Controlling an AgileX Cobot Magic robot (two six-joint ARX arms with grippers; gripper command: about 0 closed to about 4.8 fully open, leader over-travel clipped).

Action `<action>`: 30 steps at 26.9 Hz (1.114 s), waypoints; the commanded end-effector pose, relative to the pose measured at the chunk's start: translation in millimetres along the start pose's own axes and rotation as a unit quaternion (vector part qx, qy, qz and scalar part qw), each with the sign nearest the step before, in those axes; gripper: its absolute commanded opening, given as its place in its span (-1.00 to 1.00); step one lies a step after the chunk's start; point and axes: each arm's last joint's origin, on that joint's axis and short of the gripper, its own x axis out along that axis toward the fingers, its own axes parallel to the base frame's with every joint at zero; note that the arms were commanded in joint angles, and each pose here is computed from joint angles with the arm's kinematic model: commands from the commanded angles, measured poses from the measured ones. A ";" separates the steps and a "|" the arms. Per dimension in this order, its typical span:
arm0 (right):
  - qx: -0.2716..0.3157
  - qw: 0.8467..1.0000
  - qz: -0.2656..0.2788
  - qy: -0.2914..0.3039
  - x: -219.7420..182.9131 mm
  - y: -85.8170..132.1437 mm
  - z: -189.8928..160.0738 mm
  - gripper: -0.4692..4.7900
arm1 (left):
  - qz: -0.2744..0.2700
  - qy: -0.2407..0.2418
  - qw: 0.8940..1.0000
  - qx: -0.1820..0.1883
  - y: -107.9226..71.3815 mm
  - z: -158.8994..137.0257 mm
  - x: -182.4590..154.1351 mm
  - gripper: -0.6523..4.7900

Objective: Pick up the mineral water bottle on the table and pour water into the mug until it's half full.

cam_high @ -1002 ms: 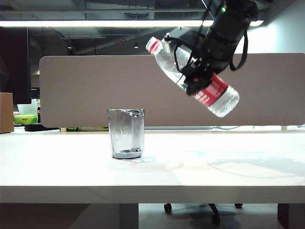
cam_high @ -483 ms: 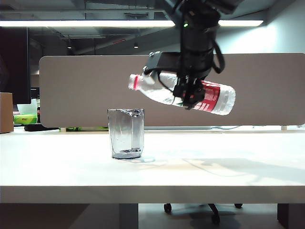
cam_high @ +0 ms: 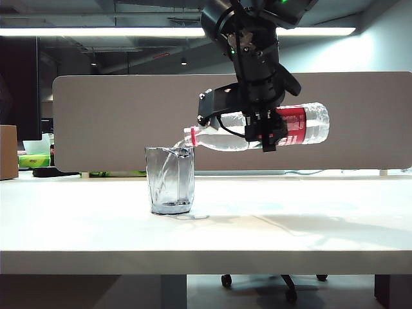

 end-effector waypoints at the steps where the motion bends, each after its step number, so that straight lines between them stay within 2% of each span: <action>1: 0.004 1.000 -0.023 0.000 -8.6 -7.5 2.4 0.05 | -0.003 -0.006 1.000 0.006 -0.6 2.0 -0.3 -0.78; 16: 0.000 0.999 -0.035 0.006 -16.2 -5.0 8.2 0.05 | -0.003 -0.006 1.000 0.006 -0.6 2.0 -0.3 -0.78; 18: 0.014 0.999 -0.035 0.004 -16.2 -5.2 8.4 0.05 | -0.003 -0.006 1.000 0.006 -0.6 2.0 -0.3 -0.78; 22: 0.080 0.996 -0.014 -0.027 -16.7 -4.0 9.5 0.05 | -0.003 -0.006 1.000 0.006 -0.6 2.0 -0.3 -0.78; 25: 0.143 0.988 0.018 -0.057 -17.7 -2.0 10.1 0.05 | -0.003 -0.006 1.000 0.006 -0.6 2.0 -0.3 -0.78; 26: 0.167 0.983 0.033 -0.066 -18.6 -1.2 9.7 0.05 | -0.003 -0.006 1.000 0.006 -0.6 2.0 -0.3 -0.78; 27: 0.214 0.972 0.060 -0.080 -19.5 -0.2 8.2 0.05 | -0.003 -0.006 1.000 0.006 -0.6 2.0 -0.3 -0.78; 30: 0.273 0.953 0.083 -0.104 -18.4 1.4 6.0 0.05 | -0.003 -0.006 1.000 0.006 -0.6 2.0 -0.3 -0.78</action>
